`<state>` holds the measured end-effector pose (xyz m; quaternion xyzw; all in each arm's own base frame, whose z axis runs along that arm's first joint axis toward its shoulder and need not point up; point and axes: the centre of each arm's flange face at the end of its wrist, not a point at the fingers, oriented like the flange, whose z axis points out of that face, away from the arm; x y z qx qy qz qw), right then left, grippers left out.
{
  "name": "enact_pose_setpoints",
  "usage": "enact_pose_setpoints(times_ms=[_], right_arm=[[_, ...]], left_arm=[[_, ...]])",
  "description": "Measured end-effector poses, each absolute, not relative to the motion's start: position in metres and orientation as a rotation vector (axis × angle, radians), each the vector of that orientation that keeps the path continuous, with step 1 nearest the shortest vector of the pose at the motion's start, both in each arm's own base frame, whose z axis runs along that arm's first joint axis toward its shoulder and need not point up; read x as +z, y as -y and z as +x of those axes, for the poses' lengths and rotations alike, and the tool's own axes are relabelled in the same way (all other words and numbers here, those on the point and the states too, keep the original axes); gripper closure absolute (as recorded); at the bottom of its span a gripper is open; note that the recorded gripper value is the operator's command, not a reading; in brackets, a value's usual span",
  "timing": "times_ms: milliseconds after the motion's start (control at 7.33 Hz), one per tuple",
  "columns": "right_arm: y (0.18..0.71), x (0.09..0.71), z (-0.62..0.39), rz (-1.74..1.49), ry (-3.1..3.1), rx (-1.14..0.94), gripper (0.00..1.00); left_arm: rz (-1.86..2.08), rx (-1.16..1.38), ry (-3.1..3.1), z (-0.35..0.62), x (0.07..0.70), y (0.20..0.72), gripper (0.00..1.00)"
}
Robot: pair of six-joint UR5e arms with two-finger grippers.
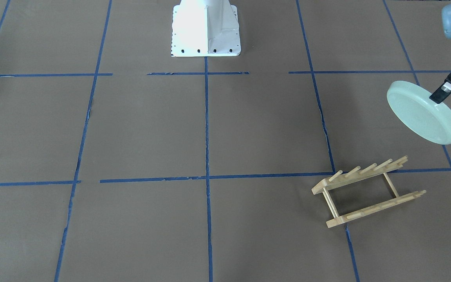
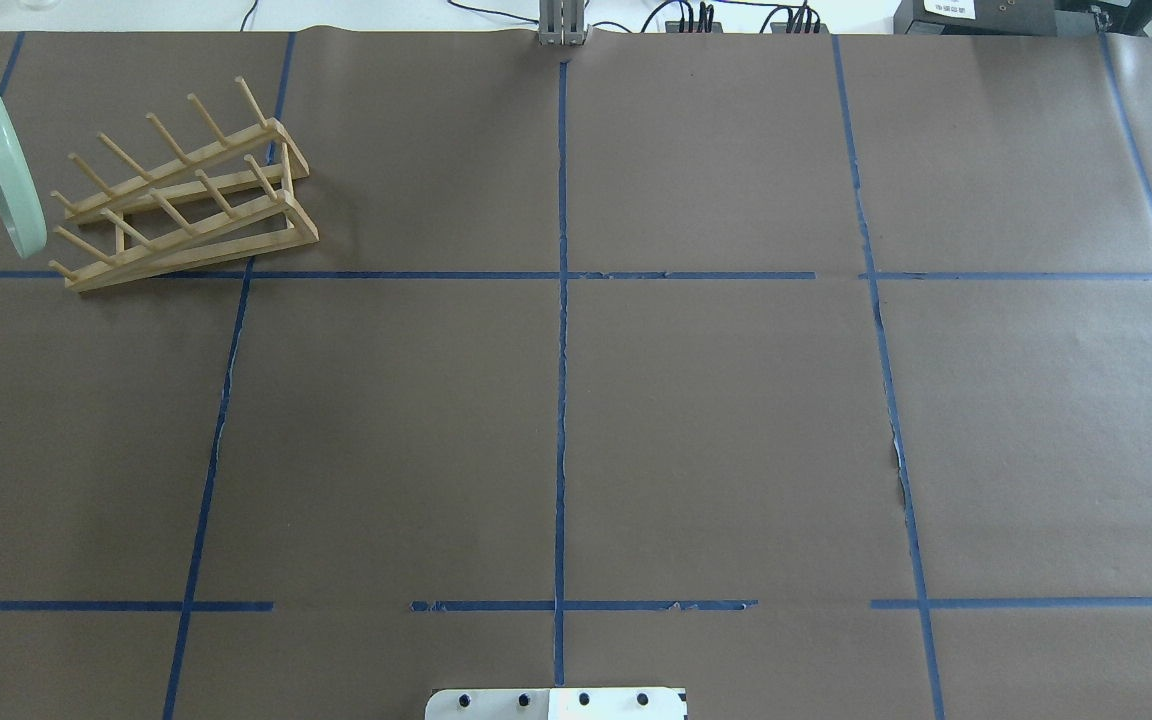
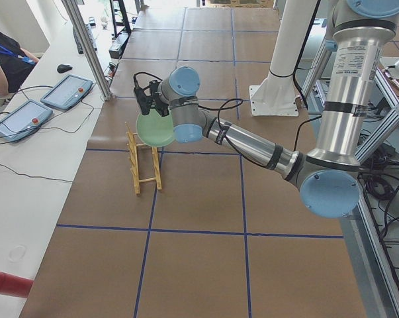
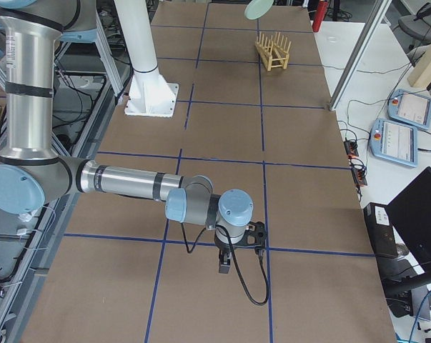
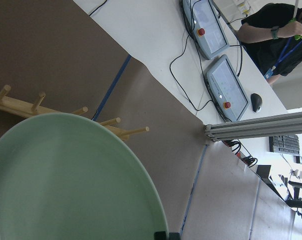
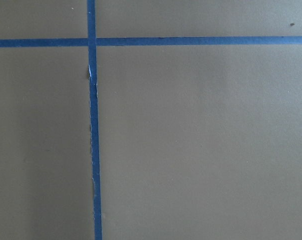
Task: Place plate on rack
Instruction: 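Tilt the plate upright with the left gripper above the rack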
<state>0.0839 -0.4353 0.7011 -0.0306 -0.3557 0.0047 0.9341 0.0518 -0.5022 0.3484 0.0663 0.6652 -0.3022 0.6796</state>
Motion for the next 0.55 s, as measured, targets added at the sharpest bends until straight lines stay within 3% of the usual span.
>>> enact_pose_setpoints(times_ms=[545], right_arm=[[0.435, 0.701, 0.084, -0.063, 0.728, 0.010, 0.00]], left_arm=[[0.240, -0.583, -1.586, 0.056, 0.360, 0.526, 1.00]])
